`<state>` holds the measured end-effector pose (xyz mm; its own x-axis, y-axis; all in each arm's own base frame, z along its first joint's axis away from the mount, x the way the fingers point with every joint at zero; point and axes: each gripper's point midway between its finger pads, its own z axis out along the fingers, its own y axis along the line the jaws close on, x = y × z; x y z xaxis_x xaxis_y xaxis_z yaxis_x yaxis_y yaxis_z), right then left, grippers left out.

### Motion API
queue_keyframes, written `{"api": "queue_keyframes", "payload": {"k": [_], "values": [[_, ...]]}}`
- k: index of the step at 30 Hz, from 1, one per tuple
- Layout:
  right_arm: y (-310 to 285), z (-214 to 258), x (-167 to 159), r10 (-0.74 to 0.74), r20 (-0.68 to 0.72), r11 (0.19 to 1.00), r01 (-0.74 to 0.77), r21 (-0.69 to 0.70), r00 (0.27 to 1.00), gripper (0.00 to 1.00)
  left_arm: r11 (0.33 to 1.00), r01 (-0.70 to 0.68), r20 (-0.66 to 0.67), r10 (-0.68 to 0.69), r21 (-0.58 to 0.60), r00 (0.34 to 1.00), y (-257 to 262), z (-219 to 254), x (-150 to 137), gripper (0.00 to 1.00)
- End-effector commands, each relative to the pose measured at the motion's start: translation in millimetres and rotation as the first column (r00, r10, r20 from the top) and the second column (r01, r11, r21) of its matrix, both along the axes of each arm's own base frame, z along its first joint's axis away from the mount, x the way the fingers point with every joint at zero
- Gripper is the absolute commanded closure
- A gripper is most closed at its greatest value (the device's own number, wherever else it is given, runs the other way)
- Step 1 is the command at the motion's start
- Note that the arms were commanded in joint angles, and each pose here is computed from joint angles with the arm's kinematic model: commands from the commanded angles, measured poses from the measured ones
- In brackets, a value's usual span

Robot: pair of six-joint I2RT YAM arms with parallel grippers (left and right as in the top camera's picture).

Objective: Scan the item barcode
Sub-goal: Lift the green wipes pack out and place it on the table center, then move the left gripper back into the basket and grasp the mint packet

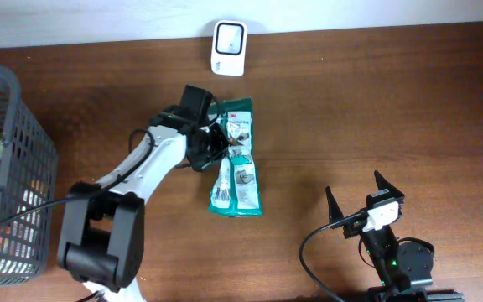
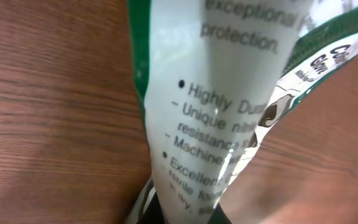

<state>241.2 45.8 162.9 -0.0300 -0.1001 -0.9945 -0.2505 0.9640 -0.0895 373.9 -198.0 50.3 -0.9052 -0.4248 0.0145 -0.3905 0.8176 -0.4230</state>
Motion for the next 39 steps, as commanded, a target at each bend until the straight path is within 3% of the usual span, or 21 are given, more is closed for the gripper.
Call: {"api": "queue_keyframes", "payload": {"k": [1, 2, 3, 4, 10, 14, 19, 24, 26, 30, 35, 39], "values": [[0.7, -1.3, -0.3, 0.001, -0.001, 1.0, -0.001, 0.003, 1.0, 0.02, 0.999, -0.028, -0.014, 0.028, 0.043, 1.0, 4.3, -8.9, -1.9, 0.51], [0.7, -1.3, -0.3, 0.001, -0.001, 1.0, -0.001, 0.003, 1.0, 0.02, 0.999, -0.013, -0.008, 0.014, 0.045, 1.0, 4.2, -8.8, -1.8, 0.24], [0.7, -1.3, -0.3, 0.001, -0.001, 1.0, -0.001, 0.003, 1.0, 0.02, 0.999, -0.003, -0.006, 0.004, 0.047, 1.0, 4.2, -8.9, -2.0, 0.08], [0.7, -1.3, -0.3, 0.001, 0.0, 1.0, -0.001, 0.003, 1.0, 0.02, 0.998, 0.036, 0.009, -0.037, 0.053, 0.999, 4.0, -8.7, -2.1, 0.01], [0.7, -1.3, -0.3, 0.001, -0.001, 1.0, -0.001, 0.003, 1.0, 0.02, 0.98, 0.167, 0.115, -0.179, 0.11, 0.977, 22.5, 41.7, 17.9, 0.01], [0.7, -1.3, -0.3, 0.001, 0.0, 1.0, -0.001, 0.003, 1.0, 0.02, 0.937, 0.147, 0.206, -0.219, 0.318, 0.954, 76.4, 124.2, 38.3, 0.01], [0.7, -1.3, -0.3, 0.001, -0.001, 1.0, -0.001, 0.003, 1.0, 0.02, 0.854, -0.115, 0.349, -0.082, 0.507, 0.933, 178.4, 240.8, 41.8, 0.01], [0.8, -1.3, -0.3, 0.002, -0.001, 1.0, -0.002, 0.003, 1.0, 0.02, 0.776, -0.392, 0.467, 0.144, 0.494, 0.872, 282.1, 302.3, 17.1, 0.01], [0.8, -1.3, -0.3, 0.002, -0.001, 1.0, -0.002, 0.003, 1.0, 0.02, 0.715, -0.522, 0.471, 0.299, 0.466, 0.83, 347.6, 302.8, -3.0, 0.01], [0.8, -1.3, -0.3, 0.002, -0.001, 1.0, -0.002, 0.003, 1.0, 0.02, 0.651, -0.636, 0.414, 0.488, 0.414, 0.769, 414.4, 276.9, -28.5, 0.01], [0.8, -1.3, -0.3, 0.002, 0.0, 1.0, -0.002, 0.003, 1.0, 0.02, 0.607, -0.67, 0.266, 0.624, 0.427, 0.735, 459.0, 221.3, -59.5, 0.03], [0.7, -1.3, -0.3, 0.001, -0.001, 1.0, -0.001, 0.003, 1.0, 0.02, 0.598, -0.667, 0.206, 0.657, 0.445, 0.726, 480.9, 181.5, -74.8, 0.02]]}}
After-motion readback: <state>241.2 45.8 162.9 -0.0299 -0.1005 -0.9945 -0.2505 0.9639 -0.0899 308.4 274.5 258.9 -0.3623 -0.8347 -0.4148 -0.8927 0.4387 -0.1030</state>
